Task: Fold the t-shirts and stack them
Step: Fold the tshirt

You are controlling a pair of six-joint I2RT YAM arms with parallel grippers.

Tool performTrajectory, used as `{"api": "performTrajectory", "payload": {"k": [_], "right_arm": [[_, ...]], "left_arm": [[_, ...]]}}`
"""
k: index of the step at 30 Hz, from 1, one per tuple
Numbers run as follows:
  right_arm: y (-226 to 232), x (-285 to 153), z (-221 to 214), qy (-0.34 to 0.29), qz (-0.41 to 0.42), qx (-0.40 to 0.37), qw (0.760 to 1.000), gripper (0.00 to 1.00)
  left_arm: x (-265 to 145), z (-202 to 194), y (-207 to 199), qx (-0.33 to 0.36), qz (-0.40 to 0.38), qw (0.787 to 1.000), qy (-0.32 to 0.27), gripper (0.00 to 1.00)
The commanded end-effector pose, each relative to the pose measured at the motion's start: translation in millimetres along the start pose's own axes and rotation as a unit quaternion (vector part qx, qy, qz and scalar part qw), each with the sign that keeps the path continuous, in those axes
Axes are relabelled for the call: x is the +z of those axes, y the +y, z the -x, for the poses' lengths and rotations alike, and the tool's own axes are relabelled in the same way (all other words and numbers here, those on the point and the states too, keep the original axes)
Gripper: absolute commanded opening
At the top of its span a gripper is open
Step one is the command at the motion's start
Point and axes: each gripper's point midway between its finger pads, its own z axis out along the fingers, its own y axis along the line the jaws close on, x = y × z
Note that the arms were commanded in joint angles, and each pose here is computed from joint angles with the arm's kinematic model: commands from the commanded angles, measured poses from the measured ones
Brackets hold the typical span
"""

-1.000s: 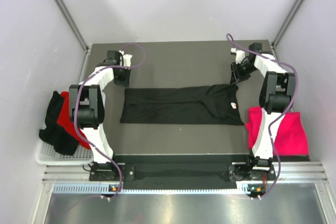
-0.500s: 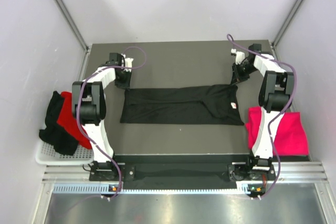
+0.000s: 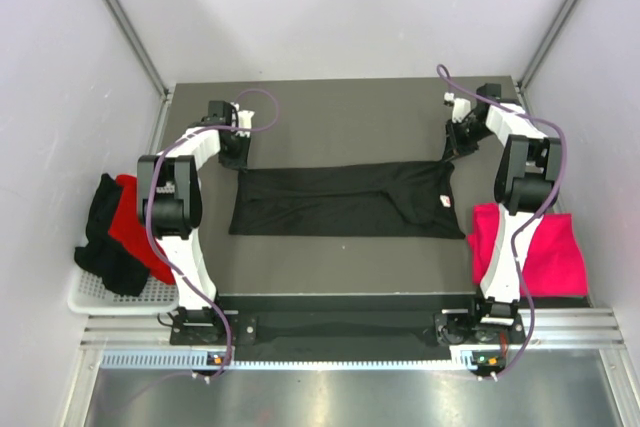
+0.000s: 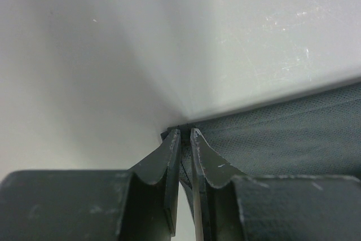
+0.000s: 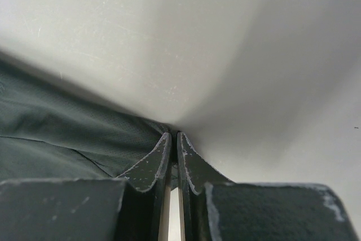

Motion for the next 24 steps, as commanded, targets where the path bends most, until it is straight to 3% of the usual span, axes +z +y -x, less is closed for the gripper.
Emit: {"api": "performTrajectory", "payload": {"k": [1,10,13,14,18,20,24], "right_arm": [[-17.8,-17.3,6.7,-0.018,-0.044,-0.005,0.999,0.06],[-22.6,-20.0,7.2,-0.017,-0.06,-0.004,0.998,0.09],[-16.5,-28.1,12.0,-0.033,-0.054,-0.017,0.998,0.26],[-12.8,-29.0,8.3,-0.034,-0.05,-0.018,0.998,0.27],[-1.9,-76.4,35.9,-0.106,-0.085,-0.055,0.989,0.31],[4.1,-90.6,36.9,-0.127,-0.099,-0.065,0.985,0.42],[33.5,-138.4,48.1,-0.199,-0.107,-0.111,0.968,0.44]], "left_arm": [[-0.4,6.3,4.3,0.005,0.009,1.0,-0.005,0.18],[-13.3,10.5,4.5,0.005,0.017,1.0,-0.025,0.18],[-28.5,19.7,1.8,0.005,0.018,0.999,-0.051,0.19],[-41.3,28.3,1.0,0.008,0.021,0.997,-0.072,0.2],[-80.2,50.9,-4.2,0.013,0.023,0.991,-0.134,0.23],[-96.0,58.4,-8.8,0.017,0.02,0.986,-0.167,0.26],[-144.7,67.2,-24.0,0.027,0.007,0.973,-0.228,0.29]]}}
